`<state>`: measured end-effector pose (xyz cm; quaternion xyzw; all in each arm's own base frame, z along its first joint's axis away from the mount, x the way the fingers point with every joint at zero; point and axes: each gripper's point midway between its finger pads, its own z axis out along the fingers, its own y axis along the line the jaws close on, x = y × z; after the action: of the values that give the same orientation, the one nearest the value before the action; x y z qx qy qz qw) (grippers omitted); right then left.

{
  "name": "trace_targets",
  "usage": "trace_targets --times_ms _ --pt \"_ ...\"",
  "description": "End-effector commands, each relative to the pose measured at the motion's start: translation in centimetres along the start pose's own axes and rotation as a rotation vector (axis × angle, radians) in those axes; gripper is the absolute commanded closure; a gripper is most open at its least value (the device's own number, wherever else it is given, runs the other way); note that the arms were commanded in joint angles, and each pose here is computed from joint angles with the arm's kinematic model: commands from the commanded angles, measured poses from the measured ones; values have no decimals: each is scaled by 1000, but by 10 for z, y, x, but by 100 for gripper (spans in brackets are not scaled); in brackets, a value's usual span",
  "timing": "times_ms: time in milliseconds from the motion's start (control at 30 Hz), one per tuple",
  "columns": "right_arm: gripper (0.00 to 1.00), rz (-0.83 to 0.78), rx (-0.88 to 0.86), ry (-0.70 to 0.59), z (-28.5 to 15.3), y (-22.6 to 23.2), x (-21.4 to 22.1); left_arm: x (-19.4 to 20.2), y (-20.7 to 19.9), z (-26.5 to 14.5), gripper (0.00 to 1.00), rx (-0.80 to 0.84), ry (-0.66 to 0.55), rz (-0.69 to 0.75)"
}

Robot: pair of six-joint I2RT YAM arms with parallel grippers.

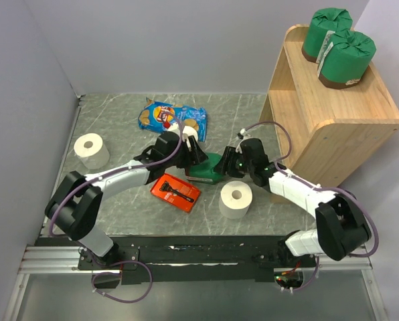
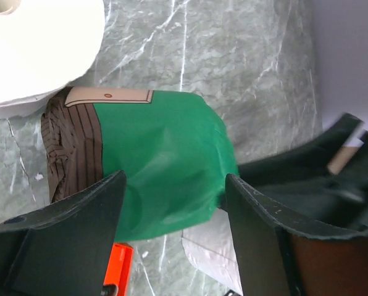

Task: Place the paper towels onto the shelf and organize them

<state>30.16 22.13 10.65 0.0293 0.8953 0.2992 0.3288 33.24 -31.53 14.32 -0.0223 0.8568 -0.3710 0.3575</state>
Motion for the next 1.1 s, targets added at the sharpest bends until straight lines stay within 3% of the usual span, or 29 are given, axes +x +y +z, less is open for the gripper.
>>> trace_targets --times_ms 0,200,467,1067 --pt "42 -17 -26 -64 -19 13 -22 3 4 8 28 9 -8 -16" --pt "39 -28 -47 -107 -30 23 -38 9 14 10 29 -22 -6 -14" --pt "20 -1 -41 -87 -7 16 -45 14 17 9 29 -29 -6 -19" --pt "22 69 -157 -1 43 8 -8 25 25 7 30 -49 -6 -24"
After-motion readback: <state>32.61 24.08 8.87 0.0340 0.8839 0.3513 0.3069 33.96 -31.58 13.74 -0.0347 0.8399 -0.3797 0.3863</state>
